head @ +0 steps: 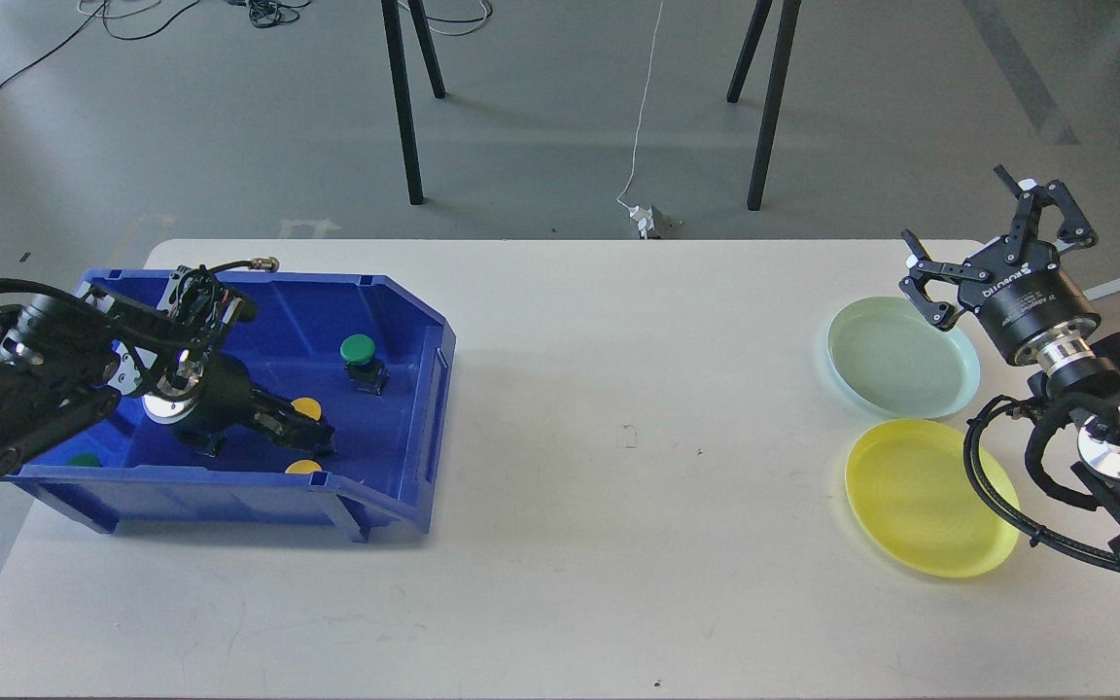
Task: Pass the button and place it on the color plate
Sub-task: 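Lift the yellow button and carry it up toward the table center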
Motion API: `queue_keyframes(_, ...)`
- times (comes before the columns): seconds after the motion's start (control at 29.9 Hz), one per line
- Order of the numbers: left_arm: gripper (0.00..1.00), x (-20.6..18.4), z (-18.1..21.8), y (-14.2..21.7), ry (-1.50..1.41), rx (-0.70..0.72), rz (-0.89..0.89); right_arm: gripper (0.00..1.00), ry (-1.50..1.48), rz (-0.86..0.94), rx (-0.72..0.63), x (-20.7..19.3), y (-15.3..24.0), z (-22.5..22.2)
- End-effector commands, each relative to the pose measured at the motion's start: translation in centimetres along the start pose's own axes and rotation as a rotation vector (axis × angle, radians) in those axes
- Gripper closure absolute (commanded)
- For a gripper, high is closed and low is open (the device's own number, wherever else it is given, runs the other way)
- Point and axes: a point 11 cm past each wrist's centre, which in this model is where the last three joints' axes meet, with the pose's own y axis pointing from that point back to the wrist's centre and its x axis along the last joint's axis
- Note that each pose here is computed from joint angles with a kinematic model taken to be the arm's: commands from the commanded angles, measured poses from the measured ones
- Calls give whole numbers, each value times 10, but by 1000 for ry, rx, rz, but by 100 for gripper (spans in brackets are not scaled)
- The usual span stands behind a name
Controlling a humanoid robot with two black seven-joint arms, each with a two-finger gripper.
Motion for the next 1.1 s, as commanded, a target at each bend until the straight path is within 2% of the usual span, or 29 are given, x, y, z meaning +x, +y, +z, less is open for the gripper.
queue_keyframes(0.0, 67, -1, -1, 0, 1, 4, -1, 1, 0, 2, 0, 1, 0, 0)
queue_keyframes(0.07, 70, 0, -1, 1, 2, 3, 1, 1, 1, 2, 1, 1, 0, -1)
queue_keyframes(0.17, 91, 1, -1, 1, 1, 4, 2, 1, -1, 6, -2, 2, 2, 1)
queue_keyframes(0.23, 96, 3, -2, 3, 2, 4, 10, 1, -1, 6, -2, 2, 2, 1)
queue_keyframes(0.4, 97, 20, 10, 17, -10, -40, 70, 1, -1, 7, 2, 3, 2, 0)
queue_keyframes(0.54, 97, 40, 17, 68, -18, -91, 211, 1, -15, 13, 50, 4, 1, -14)
queue_keyframes(0.7, 97, 62, 42, 121, -86, -153, 350, 1, -111, 121, 203, 36, 11, -47)
queue_keyframes(0.84, 97, 81, 63, 155, -95, -222, 465, 1, -118, 122, 214, 36, 13, -49)
queue_keyframes(0.97, 96, 102, 81, 164, -24, -342, 539, 1, -124, 104, 169, 34, 29, -33)
queue_keyframes(1.07, 96, 134, 117, 140, 42, -518, 566, 1, -35, 54, 103, 22, 35, -40)
